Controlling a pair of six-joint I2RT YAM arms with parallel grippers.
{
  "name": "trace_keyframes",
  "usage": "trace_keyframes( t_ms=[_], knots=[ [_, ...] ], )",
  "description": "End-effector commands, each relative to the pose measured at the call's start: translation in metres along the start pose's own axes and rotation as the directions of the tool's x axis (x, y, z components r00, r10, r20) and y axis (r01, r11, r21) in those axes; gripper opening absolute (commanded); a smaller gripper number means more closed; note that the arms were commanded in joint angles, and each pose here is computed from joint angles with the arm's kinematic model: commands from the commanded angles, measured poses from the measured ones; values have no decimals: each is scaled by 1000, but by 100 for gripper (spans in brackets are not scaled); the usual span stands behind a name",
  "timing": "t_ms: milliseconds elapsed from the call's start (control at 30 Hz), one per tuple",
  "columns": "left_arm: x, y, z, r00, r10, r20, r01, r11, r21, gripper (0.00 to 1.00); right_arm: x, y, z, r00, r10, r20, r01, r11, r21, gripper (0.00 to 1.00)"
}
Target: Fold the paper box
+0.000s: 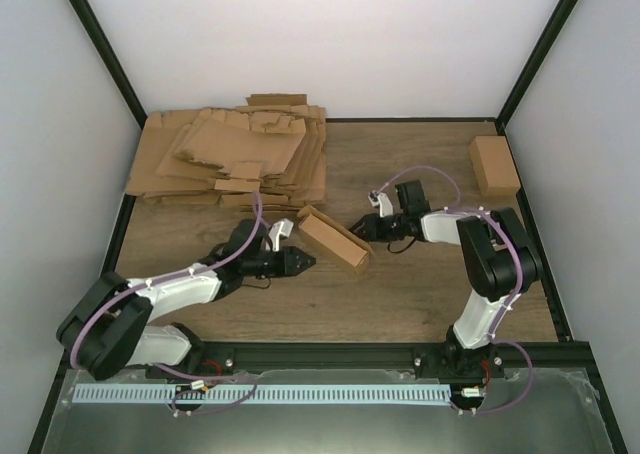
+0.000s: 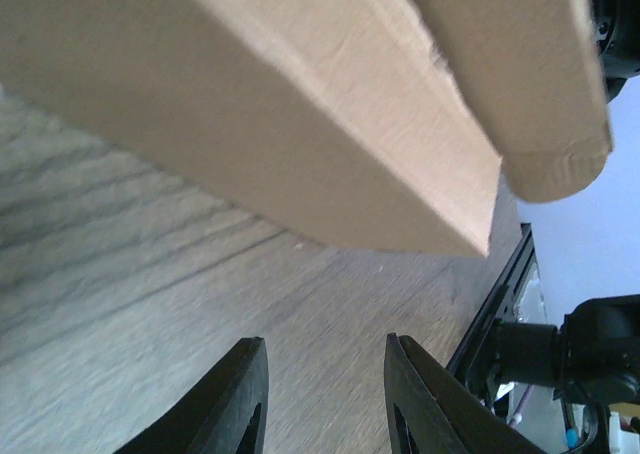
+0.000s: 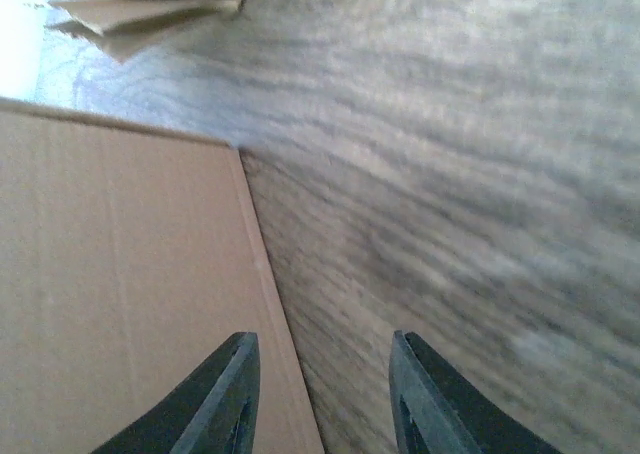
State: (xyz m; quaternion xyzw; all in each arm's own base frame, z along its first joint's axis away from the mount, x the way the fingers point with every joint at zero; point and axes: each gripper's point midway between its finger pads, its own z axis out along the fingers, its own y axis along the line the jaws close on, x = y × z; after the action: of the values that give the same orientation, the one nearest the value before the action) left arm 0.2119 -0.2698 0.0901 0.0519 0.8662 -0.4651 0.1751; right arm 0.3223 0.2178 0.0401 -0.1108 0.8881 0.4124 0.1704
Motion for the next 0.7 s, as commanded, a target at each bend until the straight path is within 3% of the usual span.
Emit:
trace_keyframes(
  t_ms=[0, 200, 667],
  knots=[
    [-29, -27, 10, 995, 64, 72, -70, 995, 74, 35, -33, 11, -11, 996, -79, 49, 77, 997, 30, 39],
    [-33, -26, 30, 997, 53, 53, -56, 996, 69, 35, -40, 8, 6, 996, -85, -1, 85, 996, -5, 40],
    [-25, -25, 46, 997, 69, 17, -69, 997, 18, 37, -9, 39, 41, 978, -182, -106, 166, 976, -142, 40]
  ],
)
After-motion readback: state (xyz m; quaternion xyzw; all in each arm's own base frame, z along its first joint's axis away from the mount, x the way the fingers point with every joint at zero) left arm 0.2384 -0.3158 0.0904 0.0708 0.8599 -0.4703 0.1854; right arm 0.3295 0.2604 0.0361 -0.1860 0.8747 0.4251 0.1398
